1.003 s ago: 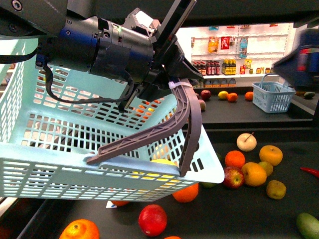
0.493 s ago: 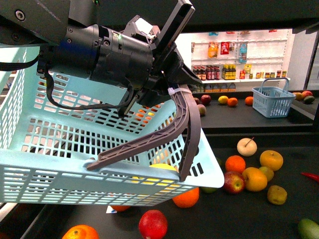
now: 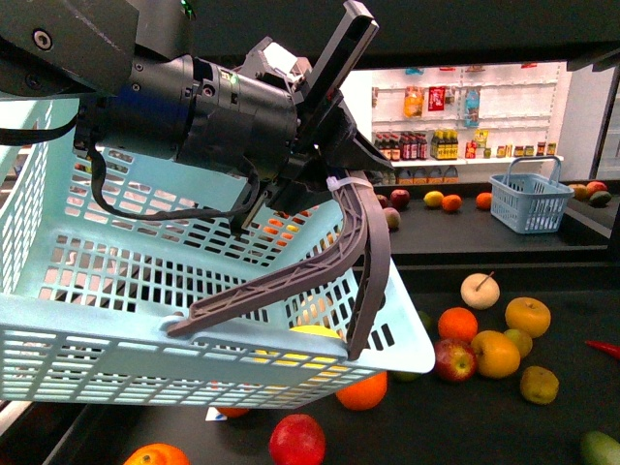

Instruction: Pick lemon from shelf

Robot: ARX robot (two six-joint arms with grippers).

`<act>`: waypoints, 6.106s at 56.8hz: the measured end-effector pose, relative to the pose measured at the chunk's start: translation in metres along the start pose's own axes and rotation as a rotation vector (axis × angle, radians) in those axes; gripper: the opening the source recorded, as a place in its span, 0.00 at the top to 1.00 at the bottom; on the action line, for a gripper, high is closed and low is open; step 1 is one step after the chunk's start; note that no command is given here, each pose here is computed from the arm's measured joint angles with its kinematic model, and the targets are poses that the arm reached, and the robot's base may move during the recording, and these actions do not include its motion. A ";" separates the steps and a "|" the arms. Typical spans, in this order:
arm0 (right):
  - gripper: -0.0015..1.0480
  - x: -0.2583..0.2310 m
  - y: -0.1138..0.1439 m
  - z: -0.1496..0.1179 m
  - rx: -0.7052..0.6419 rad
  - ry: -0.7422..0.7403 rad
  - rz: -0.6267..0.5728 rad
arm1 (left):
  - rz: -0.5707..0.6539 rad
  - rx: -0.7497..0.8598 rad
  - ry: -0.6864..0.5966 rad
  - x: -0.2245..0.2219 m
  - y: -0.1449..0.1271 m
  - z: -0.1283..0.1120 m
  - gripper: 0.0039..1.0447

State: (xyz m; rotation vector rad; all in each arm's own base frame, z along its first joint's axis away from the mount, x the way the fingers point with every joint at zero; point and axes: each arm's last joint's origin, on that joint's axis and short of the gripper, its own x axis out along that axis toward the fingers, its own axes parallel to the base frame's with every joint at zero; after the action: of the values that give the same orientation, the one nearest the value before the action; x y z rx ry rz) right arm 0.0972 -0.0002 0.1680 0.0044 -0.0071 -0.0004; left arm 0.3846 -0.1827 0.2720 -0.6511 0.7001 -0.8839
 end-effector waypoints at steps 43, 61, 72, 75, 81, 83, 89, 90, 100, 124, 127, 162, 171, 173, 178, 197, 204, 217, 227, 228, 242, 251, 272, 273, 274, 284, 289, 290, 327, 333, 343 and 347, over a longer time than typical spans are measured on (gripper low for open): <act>0.02 0.000 0.000 0.000 -0.002 0.000 0.000 | 0.027 -0.007 -0.048 0.001 0.000 0.001 0.92; 0.02 0.000 0.000 0.000 -0.002 -0.001 0.000 | 0.188 -0.181 -0.406 -0.018 0.016 0.027 0.92; 0.02 0.000 0.000 0.000 -0.002 -0.001 0.000 | 0.203 -0.343 -0.744 -0.062 0.053 0.049 0.92; 0.02 0.000 0.000 0.000 -0.002 -0.001 0.000 | 0.178 -0.397 -0.819 -0.075 0.064 0.052 0.92; 0.02 0.000 0.000 0.000 -0.002 -0.001 0.000 | 0.126 -0.459 -0.931 -0.100 0.082 0.055 0.92; 0.02 0.000 0.000 0.000 -0.002 -0.001 0.000 | 0.104 -0.471 -0.966 -0.108 0.087 0.056 0.92; 0.02 0.000 0.000 0.000 -0.002 -0.001 0.000 | 0.036 -0.483 -1.061 -0.131 0.099 0.058 0.92; 0.02 0.000 0.000 0.000 -0.002 -0.001 0.000 | 0.019 -0.487 -1.080 -0.136 0.101 0.058 0.92; 0.02 0.000 0.000 0.000 -0.002 -0.001 0.000 | -0.143 -0.443 -1.230 -0.184 0.117 0.063 0.92; 0.02 0.000 0.000 0.000 -0.002 -0.001 0.000 | -0.191 -0.384 -1.290 -0.233 0.189 0.066 0.93; 0.02 0.000 0.000 0.000 -0.002 -0.001 0.000 | -0.202 -0.368 -1.284 -0.235 0.192 0.070 0.93; 0.02 0.000 0.000 0.000 -0.002 -0.001 0.000 | -0.195 -0.428 -1.250 -0.235 0.242 0.066 0.93; 0.02 0.000 0.000 0.000 -0.002 -0.001 0.000 | -0.195 -0.429 -1.250 -0.235 0.242 0.066 0.93; 0.02 0.000 0.000 0.000 -0.002 -0.001 0.000 | -0.192 -0.424 -1.250 -0.235 0.242 0.066 0.87; 0.02 0.000 0.000 0.000 -0.002 -0.001 0.000 | -0.195 -0.420 -1.258 -0.236 0.242 0.066 0.74; 0.02 0.000 0.000 0.000 -0.002 -0.001 0.000 | -0.194 -0.419 -1.261 -0.238 0.242 0.066 0.21; 0.02 0.000 0.000 0.000 -0.002 -0.001 0.000 | -0.192 -0.420 -1.257 -0.238 0.243 0.065 0.05; 0.02 0.000 0.000 0.000 -0.002 -0.001 -0.001 | -0.135 -0.421 -1.250 -0.254 0.232 0.053 0.07; 0.02 0.000 0.000 0.000 -0.002 -0.002 -0.001 | -0.103 -0.409 -1.273 -0.266 0.214 0.054 0.07; 0.02 0.000 0.000 0.000 -0.002 -0.002 -0.001 | -0.098 -0.414 -1.273 -0.267 0.214 0.052 0.07; 0.02 0.000 0.000 0.000 -0.002 -0.002 -0.002 | 0.073 -0.552 -1.234 -0.270 0.201 0.034 0.07; 0.02 0.000 0.000 0.000 -0.002 -0.002 -0.001 | 0.309 -0.562 -1.209 -0.287 0.158 0.026 0.07; 0.02 0.000 0.000 0.000 -0.002 -0.002 -0.001 | 1.017 -0.088 -0.927 -0.282 0.008 -0.058 0.07; 0.02 0.000 0.000 0.000 -0.002 -0.002 -0.001 | 1.034 -0.048 -0.921 -0.281 0.000 -0.064 0.07; 0.02 0.000 0.000 0.000 -0.002 -0.002 -0.001 | 1.040 -0.034 -0.922 -0.281 -0.005 -0.067 0.07; 0.02 0.000 0.000 0.000 -0.002 -0.002 0.000 | 0.817 0.512 -0.742 -0.275 -0.046 -0.140 0.35; 0.02 0.000 0.000 0.000 -0.002 -0.002 -0.002 | 0.873 0.574 -0.704 -0.278 -0.032 -0.180 0.52; 0.02 0.000 0.000 0.000 -0.002 -0.002 -0.002 | 0.871 0.586 -0.704 -0.278 -0.030 -0.185 0.55; 0.02 0.000 0.000 0.000 -0.002 -0.002 -0.002 | 0.880 0.639 -0.701 -0.262 0.019 -0.232 0.98; 0.02 0.000 0.000 0.000 -0.002 -0.002 -0.002 | 0.880 0.639 -0.700 -0.261 0.023 -0.235 0.98; 0.02 0.000 0.000 0.000 -0.002 -0.002 -0.002 | 0.881 0.638 -0.699 -0.259 0.026 -0.238 0.98; 0.02 0.000 0.000 0.000 -0.002 -0.002 -0.002 | 0.880 0.639 -0.701 -0.259 0.027 -0.238 0.98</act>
State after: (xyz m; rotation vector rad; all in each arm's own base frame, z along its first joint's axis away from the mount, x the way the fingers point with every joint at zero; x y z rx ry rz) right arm 0.0971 -0.0003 0.1681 0.0028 -0.0086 -0.0023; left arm 0.0976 0.0000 0.1773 -0.0113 0.0040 -0.0004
